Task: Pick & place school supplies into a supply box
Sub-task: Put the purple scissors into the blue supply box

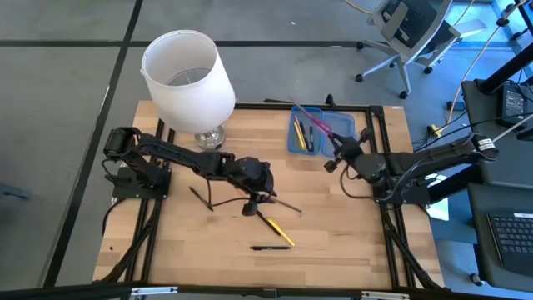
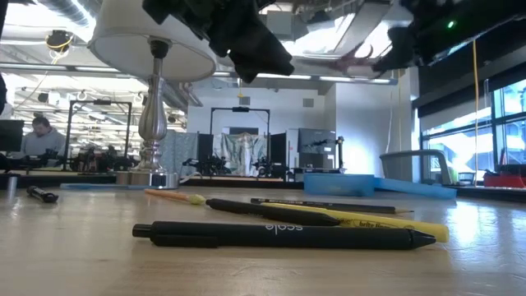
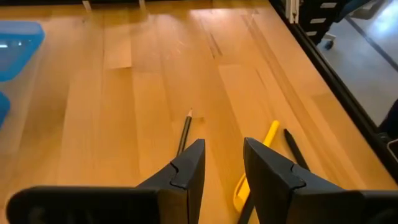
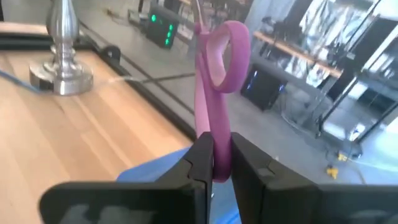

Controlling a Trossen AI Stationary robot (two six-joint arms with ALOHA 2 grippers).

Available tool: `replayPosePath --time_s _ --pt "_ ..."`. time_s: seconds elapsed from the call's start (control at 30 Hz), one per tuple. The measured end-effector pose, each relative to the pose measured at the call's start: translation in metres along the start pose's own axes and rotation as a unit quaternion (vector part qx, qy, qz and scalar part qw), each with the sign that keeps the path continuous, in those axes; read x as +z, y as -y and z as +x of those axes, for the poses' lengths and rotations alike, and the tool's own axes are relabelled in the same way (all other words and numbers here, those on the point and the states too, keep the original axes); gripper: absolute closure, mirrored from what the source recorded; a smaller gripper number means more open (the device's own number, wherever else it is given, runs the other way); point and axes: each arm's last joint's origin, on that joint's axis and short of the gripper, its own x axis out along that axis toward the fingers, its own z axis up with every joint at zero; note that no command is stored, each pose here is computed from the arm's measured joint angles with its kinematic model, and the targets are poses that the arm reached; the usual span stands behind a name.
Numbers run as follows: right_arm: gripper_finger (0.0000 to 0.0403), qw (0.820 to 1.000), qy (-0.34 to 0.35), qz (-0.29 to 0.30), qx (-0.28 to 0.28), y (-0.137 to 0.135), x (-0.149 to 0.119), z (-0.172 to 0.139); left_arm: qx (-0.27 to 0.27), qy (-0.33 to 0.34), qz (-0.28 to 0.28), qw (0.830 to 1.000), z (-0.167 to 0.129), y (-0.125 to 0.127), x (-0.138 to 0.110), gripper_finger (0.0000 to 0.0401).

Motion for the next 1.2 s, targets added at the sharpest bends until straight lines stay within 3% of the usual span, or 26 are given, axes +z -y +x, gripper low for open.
replayPosePath --time_s 0.13,0.37,0.6,1.0,1.2 --pt "0.0357 0.998 -0.057 0.023 -0.025 -0.004 -0.017 0.021 0.012 0.000 -0.014 1.000 0.000 0.001 0.000 0.0299" --pt "0.0357 0.978 -0.151 0.137 -0.042 -0.009 -0.044 0.052 0.016 0.001 -0.050 0.999 0.000 0.001 0.000 0.0299" --pt "0.0357 0.957 -0.227 0.177 -0.047 -0.018 -0.070 0.073 0.016 0.001 -0.050 0.999 0.000 0.001 0.000 0.0299" --pt "0.0357 0.939 -0.257 0.228 -0.024 -0.033 -0.088 0.097 0.016 0.001 -0.059 0.998 0.000 0.001 0.000 0.0299" --pt "0.0356 0.938 -0.267 0.221 -0.024 -0.036 -0.095 0.101 0.013 0.002 -0.081 0.997 0.000 0.001 0.000 0.0299"
